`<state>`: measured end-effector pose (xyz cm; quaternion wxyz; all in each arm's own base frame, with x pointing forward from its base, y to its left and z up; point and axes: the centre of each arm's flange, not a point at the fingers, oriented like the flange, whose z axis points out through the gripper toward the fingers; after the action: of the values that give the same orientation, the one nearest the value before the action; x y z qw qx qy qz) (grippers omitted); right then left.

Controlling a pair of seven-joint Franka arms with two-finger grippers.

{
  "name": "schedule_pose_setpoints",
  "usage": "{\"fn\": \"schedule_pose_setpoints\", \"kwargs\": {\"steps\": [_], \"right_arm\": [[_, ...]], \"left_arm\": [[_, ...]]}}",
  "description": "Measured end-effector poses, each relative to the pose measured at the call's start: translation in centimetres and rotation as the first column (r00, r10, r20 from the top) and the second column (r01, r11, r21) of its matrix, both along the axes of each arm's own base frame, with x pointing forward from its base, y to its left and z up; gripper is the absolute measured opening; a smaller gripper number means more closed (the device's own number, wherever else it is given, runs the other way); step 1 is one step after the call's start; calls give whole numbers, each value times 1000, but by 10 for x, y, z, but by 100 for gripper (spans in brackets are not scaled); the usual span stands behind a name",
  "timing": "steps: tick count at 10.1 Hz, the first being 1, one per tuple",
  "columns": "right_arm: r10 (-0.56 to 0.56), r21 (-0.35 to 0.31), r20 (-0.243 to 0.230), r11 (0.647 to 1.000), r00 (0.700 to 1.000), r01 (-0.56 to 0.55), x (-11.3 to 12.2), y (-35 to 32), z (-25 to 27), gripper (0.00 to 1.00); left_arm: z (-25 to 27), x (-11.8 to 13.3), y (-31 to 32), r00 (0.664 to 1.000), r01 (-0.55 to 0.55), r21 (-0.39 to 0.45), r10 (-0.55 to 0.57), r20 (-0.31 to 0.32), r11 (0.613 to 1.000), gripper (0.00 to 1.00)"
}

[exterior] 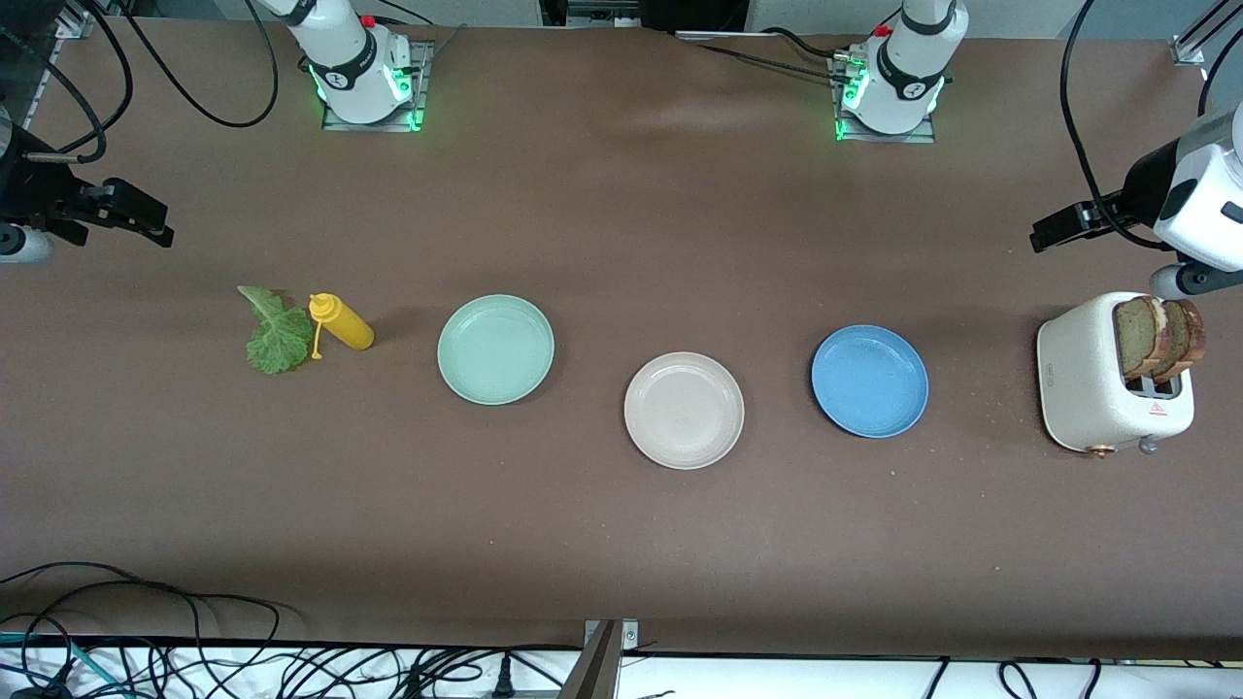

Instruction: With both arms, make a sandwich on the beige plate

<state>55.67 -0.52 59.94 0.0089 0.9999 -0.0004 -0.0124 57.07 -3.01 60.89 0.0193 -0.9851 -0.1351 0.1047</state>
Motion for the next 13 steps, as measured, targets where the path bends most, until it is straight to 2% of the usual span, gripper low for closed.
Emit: {"fn": "schedule_pose_setpoints", "kwargs": {"steps": [6, 10, 13], "right_arm": [[0, 0, 0, 1000, 1000, 0, 0, 0, 0, 100], [0, 0, 0, 1000, 1000, 0, 0, 0, 0, 100], [0, 0, 5, 1000, 1000, 0, -1, 0, 3, 100]], "left_arm": [[-1, 1, 6, 1000, -3, -2, 3, -1, 1000, 100], [-1, 1, 14, 992, 126, -33, -126, 1, 991, 100], [-1, 1, 15, 986, 166, -42, -166, 3, 985, 100]]}}
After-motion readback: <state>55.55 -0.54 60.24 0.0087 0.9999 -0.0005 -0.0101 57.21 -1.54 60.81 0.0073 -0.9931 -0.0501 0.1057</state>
